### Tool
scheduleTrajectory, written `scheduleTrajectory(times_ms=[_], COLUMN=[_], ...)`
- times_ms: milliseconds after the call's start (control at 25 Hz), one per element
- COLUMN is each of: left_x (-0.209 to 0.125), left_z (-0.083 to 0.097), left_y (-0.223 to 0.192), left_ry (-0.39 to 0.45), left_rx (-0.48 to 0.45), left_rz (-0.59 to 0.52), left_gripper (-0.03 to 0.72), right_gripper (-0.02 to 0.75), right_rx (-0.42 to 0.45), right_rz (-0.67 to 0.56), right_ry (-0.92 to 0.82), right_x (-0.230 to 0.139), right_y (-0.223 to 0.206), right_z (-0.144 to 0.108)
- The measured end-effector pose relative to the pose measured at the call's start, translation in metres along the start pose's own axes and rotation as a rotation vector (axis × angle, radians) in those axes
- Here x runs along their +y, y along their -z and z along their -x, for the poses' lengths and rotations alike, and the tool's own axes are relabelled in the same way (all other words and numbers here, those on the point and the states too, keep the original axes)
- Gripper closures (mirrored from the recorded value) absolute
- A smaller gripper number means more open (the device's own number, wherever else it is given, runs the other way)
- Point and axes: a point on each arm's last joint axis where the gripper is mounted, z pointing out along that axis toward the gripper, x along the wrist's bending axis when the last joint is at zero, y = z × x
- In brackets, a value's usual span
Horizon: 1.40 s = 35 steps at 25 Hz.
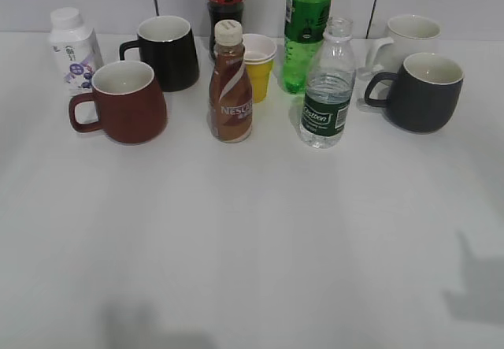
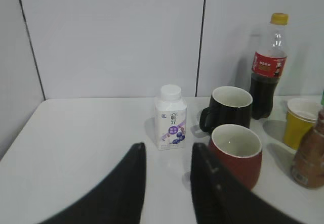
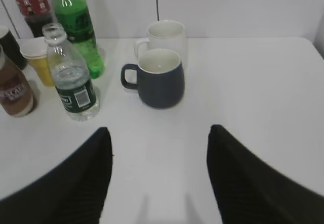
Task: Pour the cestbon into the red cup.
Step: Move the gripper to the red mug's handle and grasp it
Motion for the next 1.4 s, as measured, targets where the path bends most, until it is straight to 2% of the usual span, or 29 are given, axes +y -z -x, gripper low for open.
scheduleTrajectory(times_ms=[200,360,560,760,1080,1400], left_x=[-0.002,-0.022,-0.042,-0.071,-0.121,-0.153], left_z=[0.003,0.008,0.019,0.028,0.027,0.028], left_y=[-0.062,-0.116,-0.154,-0.173,-0.189,-0.213], left_ry=[-0.003,0.003,-0.005,-0.017,-0.023,-0.027], left_rx=[-0.022,-0.041,-0.079,-0.106,-0.097,-0.092], left_rz=[-0.038,-0.114,-0.132,-0.2,-0.222,-0.141], left_gripper=[0.453,0.453,0.451,0.451,0.45,0.39], right_gripper=[0.318,0.326,0.328,0.328,0.328,0.328], right_rx=[0.075,0.133,0.131,0.12,0.129,0.113], right_rz=[-0.019,-0.044,-0.041,-0.082,-0.139,-0.112], right_ry=[0.085,0.131,0.117,0.111,0.123,0.114], right_x=[0.008,0.012,0.017,0.012,-0.001,-0.002], right_y=[-0.023,-0.047,-0.081,-0.115,-0.15,-0.162], right_z=[-0.004,-0.009,-0.012,-0.015,-0.022,-0.021])
